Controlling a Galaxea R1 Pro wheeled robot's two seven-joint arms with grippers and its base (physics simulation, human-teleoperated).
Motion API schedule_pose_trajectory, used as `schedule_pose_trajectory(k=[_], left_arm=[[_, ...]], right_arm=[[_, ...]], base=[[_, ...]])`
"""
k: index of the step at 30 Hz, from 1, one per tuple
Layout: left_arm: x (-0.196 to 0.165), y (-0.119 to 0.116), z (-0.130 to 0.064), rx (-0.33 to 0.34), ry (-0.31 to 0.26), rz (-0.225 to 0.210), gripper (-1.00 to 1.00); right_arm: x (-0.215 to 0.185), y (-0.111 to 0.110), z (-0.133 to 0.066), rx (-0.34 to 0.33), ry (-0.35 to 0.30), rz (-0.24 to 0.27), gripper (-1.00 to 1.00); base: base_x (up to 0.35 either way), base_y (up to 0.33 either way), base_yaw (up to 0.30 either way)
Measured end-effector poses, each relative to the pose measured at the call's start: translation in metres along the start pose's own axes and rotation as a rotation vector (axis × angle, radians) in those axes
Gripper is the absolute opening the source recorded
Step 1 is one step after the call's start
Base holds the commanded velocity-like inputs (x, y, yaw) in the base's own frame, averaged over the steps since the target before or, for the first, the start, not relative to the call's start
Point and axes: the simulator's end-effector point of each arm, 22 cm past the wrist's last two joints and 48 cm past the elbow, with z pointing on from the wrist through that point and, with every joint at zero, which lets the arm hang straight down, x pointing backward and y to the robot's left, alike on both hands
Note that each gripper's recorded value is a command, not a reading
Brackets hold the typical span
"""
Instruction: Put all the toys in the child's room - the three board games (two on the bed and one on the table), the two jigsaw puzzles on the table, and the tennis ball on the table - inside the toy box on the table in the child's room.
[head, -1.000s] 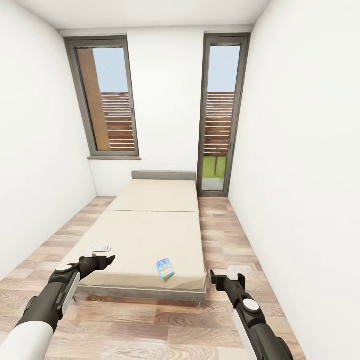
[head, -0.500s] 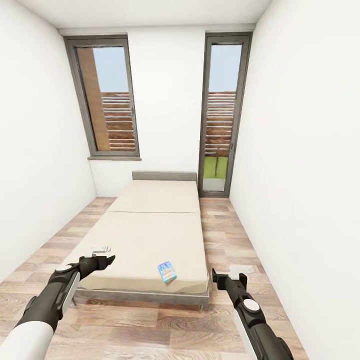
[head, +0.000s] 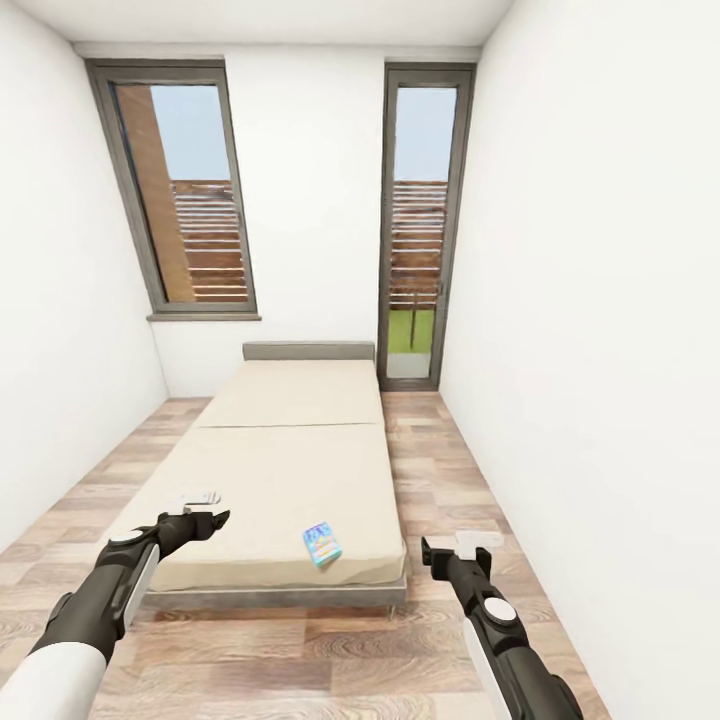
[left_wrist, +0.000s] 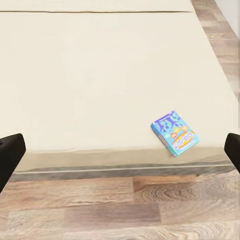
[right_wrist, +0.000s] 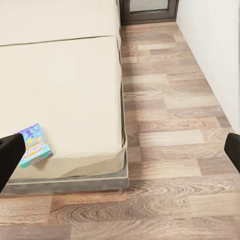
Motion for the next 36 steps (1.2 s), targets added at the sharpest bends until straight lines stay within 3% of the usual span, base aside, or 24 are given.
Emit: schedule_pose_trajectory(k=[11, 16, 21, 25, 27, 32, 36], left_arm=[[0.003, 0.001, 0.000, -0.001, 0.010, -0.022, 1.00], [0.023, -0.001, 0.004, 0.007, 0.053, -0.051, 1.00], [0.040, -0.010, 0.009, 0.046, 0.093, -0.158, 1.00], [0.048, -0.024, 0.011, 0.098, 0.127, -0.300, 1.00], [0.049, -0.028, 0.012, 0.115, 0.129, -0.344, 1.00], [0.049, -0.039, 0.016, 0.152, 0.125, -0.424, 1.00], [0.075, -0.056, 0.023, 0.183, 0.171, -0.514, 1.00]], right_arm=[[-0.002, 0.002, 0.000, -0.003, -0.002, 0.000, 1.00], [-0.006, 0.005, -0.001, -0.010, -0.010, 0.005, 1.00], [-0.034, 0.018, -0.006, -0.028, -0.041, 0.028, 1.00], [-0.055, 0.024, -0.015, -0.045, -0.025, 0.055, 1.00], [-0.058, 0.026, -0.016, -0.056, -0.017, 0.077, 1.00], [-0.054, 0.028, -0.014, -0.088, 0.008, 0.161, 1.00], [-0.054, 0.034, -0.014, -0.133, 0.016, 0.261, 1.00]], base=[[0.000, 0.001, -0.012], [0.000, 0.000, 0.000], [0.000, 0.000, 0.000], [0.000, 0.000, 0.000], [0.000, 0.000, 0.000], [0.000, 0.000, 0.000], [0.000, 0.000, 0.000]])
